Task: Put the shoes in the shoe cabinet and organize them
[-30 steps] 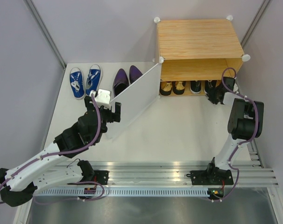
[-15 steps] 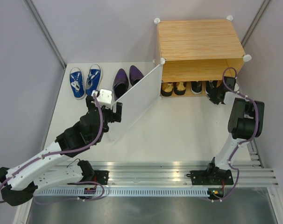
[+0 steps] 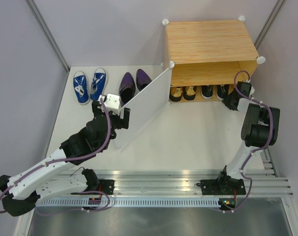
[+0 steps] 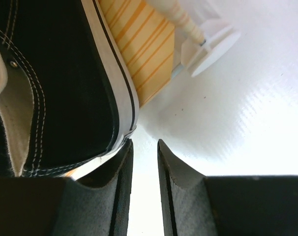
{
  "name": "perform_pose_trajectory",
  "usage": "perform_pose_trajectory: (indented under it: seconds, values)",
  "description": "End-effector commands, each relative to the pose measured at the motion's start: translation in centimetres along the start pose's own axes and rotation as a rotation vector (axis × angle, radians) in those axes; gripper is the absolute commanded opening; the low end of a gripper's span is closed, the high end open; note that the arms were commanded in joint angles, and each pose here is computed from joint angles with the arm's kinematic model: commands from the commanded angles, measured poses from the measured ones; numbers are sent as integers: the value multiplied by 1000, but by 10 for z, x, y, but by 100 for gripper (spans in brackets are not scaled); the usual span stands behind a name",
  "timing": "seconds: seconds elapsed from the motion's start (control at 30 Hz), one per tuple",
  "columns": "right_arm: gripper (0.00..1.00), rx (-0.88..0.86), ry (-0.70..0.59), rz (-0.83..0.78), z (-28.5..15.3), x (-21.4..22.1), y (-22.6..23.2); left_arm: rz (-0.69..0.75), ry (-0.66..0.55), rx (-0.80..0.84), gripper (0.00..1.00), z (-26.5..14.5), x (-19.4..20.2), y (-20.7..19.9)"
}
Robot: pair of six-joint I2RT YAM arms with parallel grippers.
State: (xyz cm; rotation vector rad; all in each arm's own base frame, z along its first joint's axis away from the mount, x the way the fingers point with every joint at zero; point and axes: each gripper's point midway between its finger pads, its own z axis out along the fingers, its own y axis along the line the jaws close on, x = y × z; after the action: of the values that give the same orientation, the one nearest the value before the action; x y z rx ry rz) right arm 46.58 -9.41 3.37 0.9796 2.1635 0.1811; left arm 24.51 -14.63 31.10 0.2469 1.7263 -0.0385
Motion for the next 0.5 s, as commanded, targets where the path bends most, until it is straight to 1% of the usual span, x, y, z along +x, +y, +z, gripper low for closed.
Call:
perform_pose_trajectory:
  seconds: [0.0, 0.17, 0.37, 0.47]
  values:
    - [31, -214, -328, -110, -23, -98, 67, 14, -7, 3, 93, 1, -2, -1]
    - [30, -230, -349, -98, -22, -98, 67, 21, -2, 3, 93, 2, 0, -2]
    - [31, -230, -338, -75, -25, -87, 62, 19, -4, 5, 93, 2, -1, -3]
    - [34, -209, -310, -35, -28, -75, 53, 18, -4, 9, 93, 2, -1, -3]
